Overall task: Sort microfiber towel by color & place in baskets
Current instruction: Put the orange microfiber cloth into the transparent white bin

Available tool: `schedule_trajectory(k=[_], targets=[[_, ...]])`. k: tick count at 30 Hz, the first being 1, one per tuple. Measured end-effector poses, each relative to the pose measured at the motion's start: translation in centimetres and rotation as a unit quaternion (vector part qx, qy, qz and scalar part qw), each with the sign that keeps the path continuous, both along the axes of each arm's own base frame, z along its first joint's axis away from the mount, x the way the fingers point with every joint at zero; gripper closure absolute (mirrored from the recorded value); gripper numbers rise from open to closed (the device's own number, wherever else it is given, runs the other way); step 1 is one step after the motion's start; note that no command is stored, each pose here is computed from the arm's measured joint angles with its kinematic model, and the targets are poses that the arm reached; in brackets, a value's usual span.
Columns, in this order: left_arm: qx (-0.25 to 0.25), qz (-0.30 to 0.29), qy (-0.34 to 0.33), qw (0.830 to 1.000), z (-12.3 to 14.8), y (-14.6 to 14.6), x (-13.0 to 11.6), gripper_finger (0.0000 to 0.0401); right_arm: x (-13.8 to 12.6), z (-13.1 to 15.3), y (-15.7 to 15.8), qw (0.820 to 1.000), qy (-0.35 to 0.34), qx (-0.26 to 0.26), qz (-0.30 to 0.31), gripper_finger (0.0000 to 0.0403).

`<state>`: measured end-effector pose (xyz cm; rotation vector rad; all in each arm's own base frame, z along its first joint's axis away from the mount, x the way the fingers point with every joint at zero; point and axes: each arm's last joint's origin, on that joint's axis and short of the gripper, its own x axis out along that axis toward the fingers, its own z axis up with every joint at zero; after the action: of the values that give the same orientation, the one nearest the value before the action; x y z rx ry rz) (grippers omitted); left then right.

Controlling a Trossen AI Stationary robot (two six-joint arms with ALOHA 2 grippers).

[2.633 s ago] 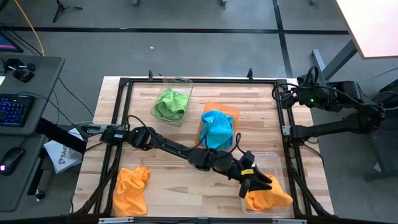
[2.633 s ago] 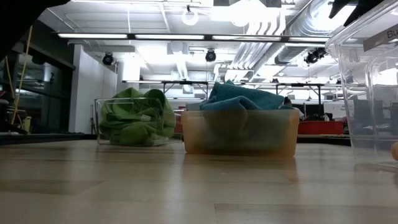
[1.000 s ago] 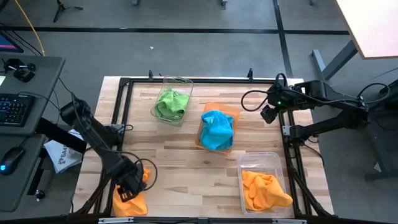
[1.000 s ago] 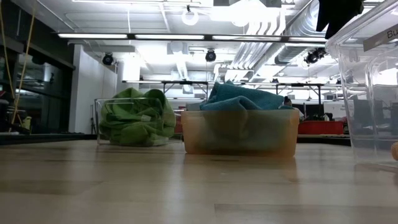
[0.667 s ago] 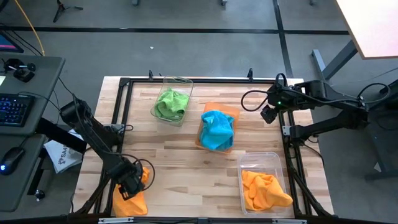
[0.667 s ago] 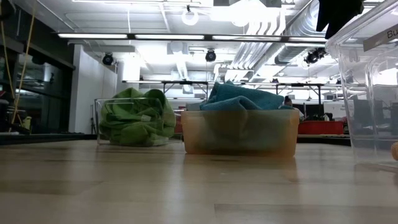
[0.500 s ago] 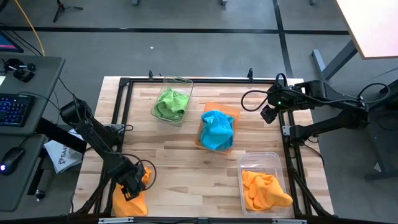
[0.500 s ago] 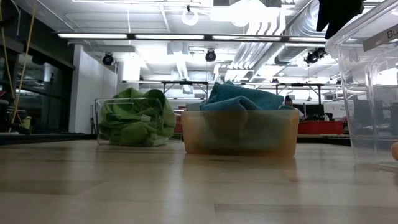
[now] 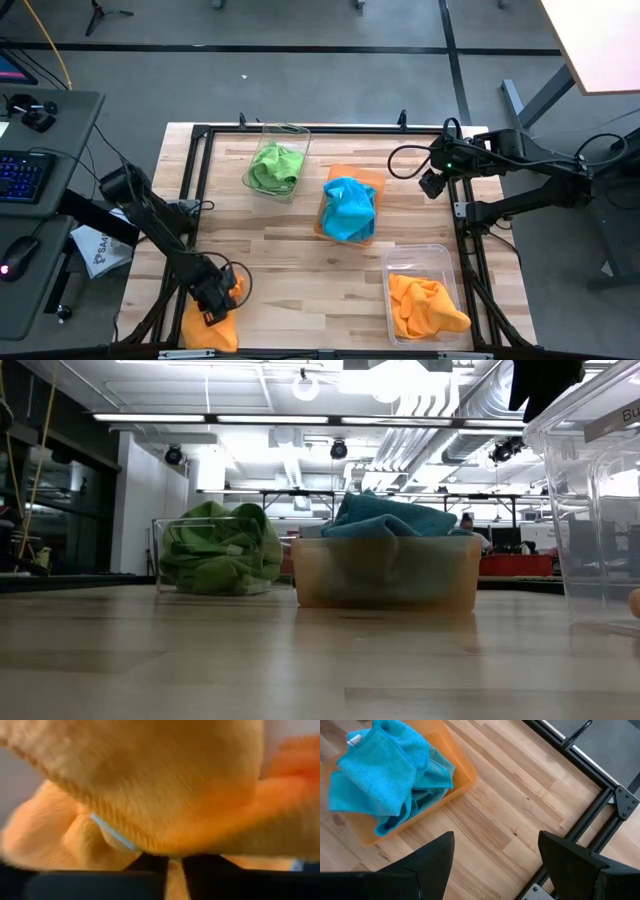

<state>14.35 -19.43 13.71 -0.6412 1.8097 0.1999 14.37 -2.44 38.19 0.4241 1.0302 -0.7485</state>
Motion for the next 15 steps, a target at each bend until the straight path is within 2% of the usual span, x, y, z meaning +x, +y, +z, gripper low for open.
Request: schedule_trajectory(k=[1,4,9,11,15], targets=[[-0.006,0.003,-0.011,1.0,-0.1,-0.2,0.2,0.0383,0.0,0.0,0.0,1.0,0.0,0.0,0.0,0.0119],[-0.018,0.028,-0.059,0.998,0.5,-0.5,1.3,0.0393,0.0,0.0,0.0,1.0,-0.001,0.003,-0.001,0.0119],[-0.012,0.037,-0.177,0.983,5.3,-0.1,3.7,0.04,-0.1,0.1,0.0,1.0,-0.003,0.004,-0.001,0.0119],[-0.004,0.052,-0.243,0.969,8.2,0.5,5.1,0.04,-0.2,0.1,0.0,1.0,-0.008,0.003,-0.001,0.0119],[0.015,0.083,-0.376,0.923,14.4,2.2,8.6,0.04,-0.3,0.3,0.1,0.999,-0.029,0.007,-0.012,0.0119]])
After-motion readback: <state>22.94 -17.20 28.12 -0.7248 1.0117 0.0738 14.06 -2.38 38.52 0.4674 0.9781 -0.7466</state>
